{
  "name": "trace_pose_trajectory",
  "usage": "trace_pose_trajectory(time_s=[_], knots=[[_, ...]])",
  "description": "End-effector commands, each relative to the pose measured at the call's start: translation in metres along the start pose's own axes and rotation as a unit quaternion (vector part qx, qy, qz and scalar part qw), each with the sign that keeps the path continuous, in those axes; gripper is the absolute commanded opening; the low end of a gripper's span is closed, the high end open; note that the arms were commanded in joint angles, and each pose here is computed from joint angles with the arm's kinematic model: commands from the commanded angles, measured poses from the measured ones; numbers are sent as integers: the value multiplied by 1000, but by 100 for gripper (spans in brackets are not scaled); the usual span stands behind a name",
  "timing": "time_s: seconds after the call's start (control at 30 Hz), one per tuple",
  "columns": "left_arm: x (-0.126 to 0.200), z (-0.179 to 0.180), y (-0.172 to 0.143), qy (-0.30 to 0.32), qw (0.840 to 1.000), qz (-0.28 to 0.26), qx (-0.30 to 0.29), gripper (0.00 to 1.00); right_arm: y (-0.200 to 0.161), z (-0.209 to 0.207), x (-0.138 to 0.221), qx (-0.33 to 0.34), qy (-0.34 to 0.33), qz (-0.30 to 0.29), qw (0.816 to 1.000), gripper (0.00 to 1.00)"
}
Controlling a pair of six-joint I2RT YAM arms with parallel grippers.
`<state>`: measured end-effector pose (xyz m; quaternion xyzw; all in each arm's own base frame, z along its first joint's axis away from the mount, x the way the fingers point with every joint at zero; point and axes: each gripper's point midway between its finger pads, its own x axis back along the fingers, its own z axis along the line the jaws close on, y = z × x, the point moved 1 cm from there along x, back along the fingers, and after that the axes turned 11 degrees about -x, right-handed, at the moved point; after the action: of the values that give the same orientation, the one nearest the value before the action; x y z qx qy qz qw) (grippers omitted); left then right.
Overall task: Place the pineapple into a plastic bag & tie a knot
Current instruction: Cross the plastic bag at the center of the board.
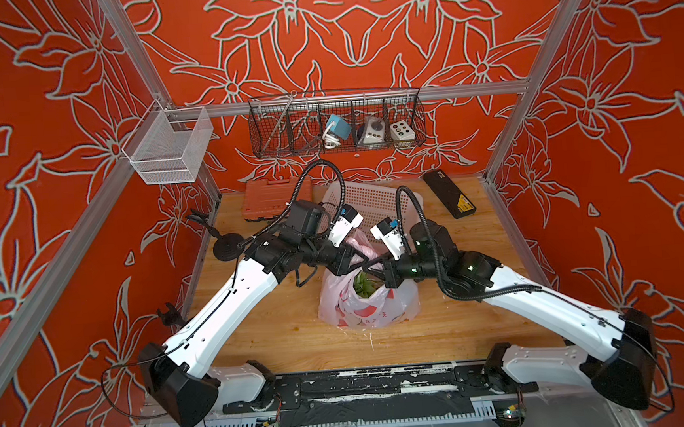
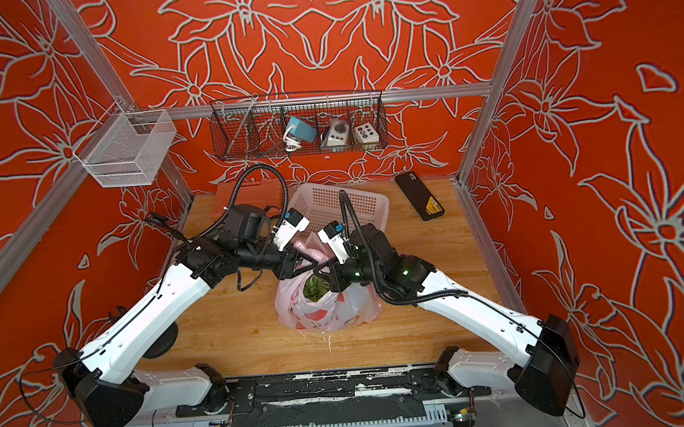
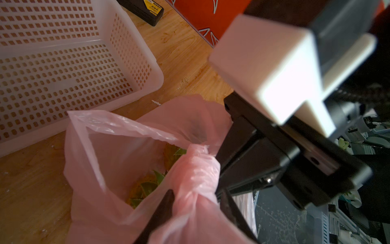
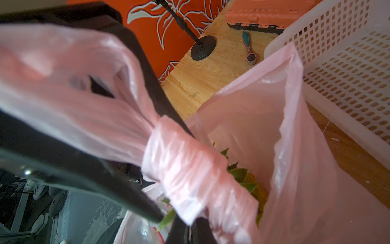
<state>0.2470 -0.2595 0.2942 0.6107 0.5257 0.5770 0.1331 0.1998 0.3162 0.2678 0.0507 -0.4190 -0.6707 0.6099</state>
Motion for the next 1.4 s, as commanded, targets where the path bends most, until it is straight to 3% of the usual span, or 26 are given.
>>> trace_pose_trajectory(time_s=[0.0, 0.07, 0.17, 0.2, 0.37, 0.5, 0.6, 0.97, 1.37], knots=[[0, -4, 8, -15, 1000, -8, -3, 33, 9, 14, 10, 14, 20, -13, 1000, 0], [-1, -5, 9, -21, 1000, -9, -2, 24, 8, 13, 11, 15, 18, -12, 1000, 0], [0, -7, 9, -25, 1000, -9, -5, 0, 8, 13, 13, 20, 15, -13, 1000, 0], [0, -7, 8, -26, 1000, -10, -7, 0, 7, 14, 15, 23, 15, -11, 1000, 0], [4, -11, 7, -28, 999, -19, -28, 0, 14, 25, 47, 74, 1, -19, 997, 47], [8, -18, 11, -43, 997, -36, -47, 0, 32, 24, 86, 107, -28, -46, 993, 65], [10, -25, 15, -63, 995, -46, -56, 0, 41, 21, 95, 118, -20, -44, 992, 75], [11, -36, 14, -103, 992, -50, -59, 0, 59, 30, 64, 149, 82, 15, 985, 82], [13, -34, 14, -114, 991, -51, -51, 0, 32, 23, 42, 105, 167, 103, 975, 68]])
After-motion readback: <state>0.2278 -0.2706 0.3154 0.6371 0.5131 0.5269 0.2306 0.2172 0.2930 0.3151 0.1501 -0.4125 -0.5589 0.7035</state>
